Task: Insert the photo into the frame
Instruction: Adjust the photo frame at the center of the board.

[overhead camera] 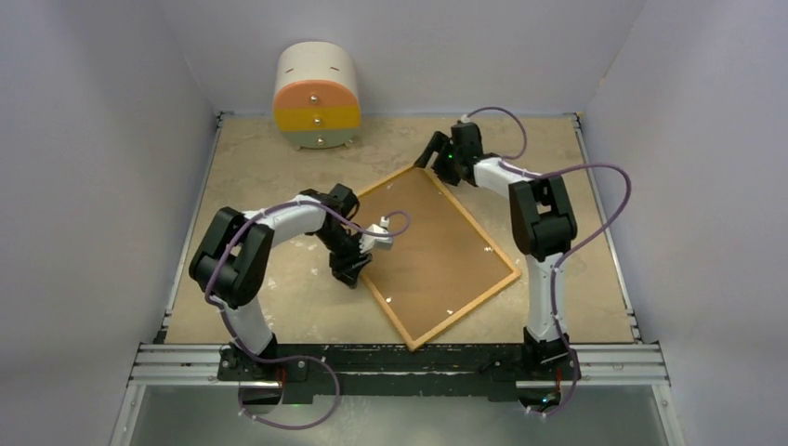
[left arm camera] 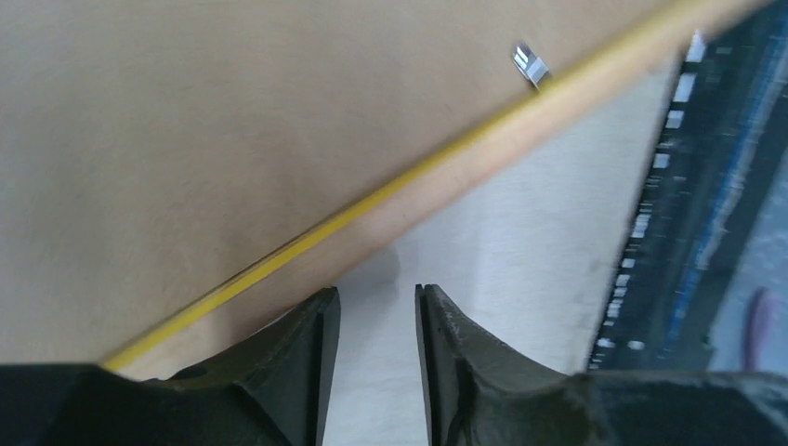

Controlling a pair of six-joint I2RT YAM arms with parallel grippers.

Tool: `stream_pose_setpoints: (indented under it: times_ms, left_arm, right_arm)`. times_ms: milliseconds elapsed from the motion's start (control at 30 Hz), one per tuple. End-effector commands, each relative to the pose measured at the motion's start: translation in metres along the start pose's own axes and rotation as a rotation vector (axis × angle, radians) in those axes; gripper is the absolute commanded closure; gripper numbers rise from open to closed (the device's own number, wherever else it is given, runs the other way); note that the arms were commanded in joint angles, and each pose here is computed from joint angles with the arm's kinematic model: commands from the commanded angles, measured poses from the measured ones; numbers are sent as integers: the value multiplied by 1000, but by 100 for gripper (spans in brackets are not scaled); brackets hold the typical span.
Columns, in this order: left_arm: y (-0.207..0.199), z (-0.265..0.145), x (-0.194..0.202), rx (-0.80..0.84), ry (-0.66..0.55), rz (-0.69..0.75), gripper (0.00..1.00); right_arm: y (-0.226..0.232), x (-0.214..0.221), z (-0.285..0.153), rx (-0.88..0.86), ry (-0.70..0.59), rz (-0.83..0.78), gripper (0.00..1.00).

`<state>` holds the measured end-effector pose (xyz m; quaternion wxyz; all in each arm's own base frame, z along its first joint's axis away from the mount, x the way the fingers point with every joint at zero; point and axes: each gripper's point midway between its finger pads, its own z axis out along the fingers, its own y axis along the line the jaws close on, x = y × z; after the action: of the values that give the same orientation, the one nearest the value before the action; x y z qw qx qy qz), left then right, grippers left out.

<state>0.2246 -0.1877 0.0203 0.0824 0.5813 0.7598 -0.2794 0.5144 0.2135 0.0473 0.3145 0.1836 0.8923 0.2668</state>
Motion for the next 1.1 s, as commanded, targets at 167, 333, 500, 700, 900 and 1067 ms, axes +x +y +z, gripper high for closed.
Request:
stream_pose_setpoints:
  times_ms: [167, 333, 500, 700, 900, 1067]
  left_arm:
    - [-20, -21, -56, 70, -78, 171, 41]
    - [26, -91, -54, -94, -134, 109, 39]
    - [131, -135, -33, -398, -195, -100, 46]
    - [190, -130, -11, -457, -243, -252, 56]
    - [194, -106, 4, -425, -229, -258, 64]
    - [192, -94, 19, -424, -185, -245, 67]
  right_arm:
    - [93, 46, -16, -234, 247, -164, 13]
    - [65, -7, -51, -57, 32, -183, 3]
    - [14, -28, -106, 76, -104, -47, 1]
    - [-61, 26, -168, 217, -13, 72, 1]
    - [-117, 88, -236, 350, 43, 132, 1]
    - [-144, 126, -257, 418, 94, 183, 1]
